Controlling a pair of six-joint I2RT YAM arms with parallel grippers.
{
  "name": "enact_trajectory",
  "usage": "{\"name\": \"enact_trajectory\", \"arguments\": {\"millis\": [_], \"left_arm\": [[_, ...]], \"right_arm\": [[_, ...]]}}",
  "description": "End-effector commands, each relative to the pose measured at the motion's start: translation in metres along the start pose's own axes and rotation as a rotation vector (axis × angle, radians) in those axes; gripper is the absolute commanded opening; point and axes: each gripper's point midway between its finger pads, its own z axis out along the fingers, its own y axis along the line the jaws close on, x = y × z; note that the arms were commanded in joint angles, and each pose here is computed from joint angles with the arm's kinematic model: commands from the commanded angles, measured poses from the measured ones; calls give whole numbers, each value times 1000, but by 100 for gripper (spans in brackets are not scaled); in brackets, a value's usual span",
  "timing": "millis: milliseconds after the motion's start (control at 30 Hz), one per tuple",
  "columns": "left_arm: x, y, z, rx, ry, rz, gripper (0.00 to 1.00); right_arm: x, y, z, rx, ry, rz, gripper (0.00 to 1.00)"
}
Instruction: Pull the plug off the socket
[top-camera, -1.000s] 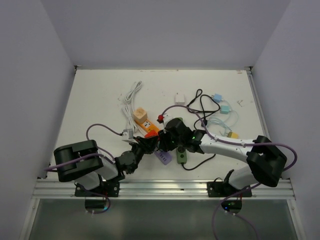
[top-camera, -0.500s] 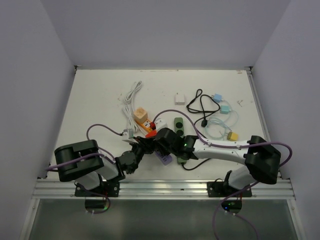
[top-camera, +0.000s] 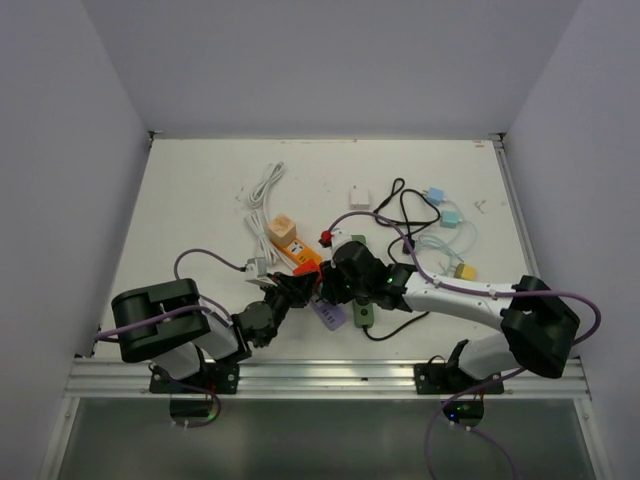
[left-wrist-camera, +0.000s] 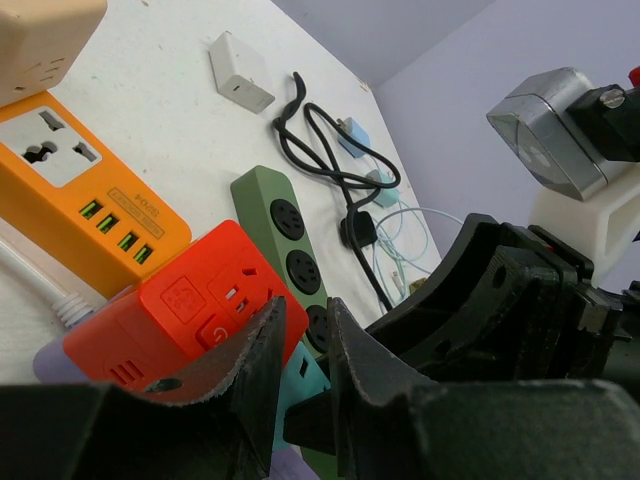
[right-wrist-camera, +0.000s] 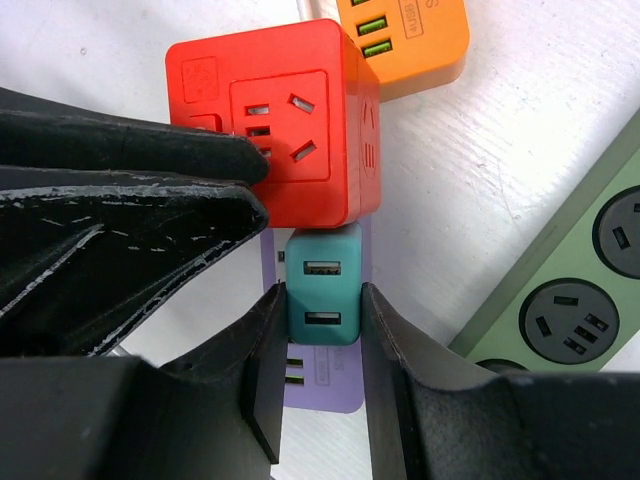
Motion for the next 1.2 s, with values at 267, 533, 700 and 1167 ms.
{"name": "enact_trajectory", "arguments": {"millis": [267,533,700,1167], "left_arm": [[63,169,-80,-434,414,520,29],[64,169,-79,-439,419,524,29],[63,171,-81,-443,419,521,29],[68,174,-78,-458,440,531,27]], "right_arm": [[-2,-18,-7,266,0,-168,0],[16,-24,7,285,31,-144,0],[11,4,1,35,16,19,0],[-32,-7,-37,-13,-39,46,0]]}}
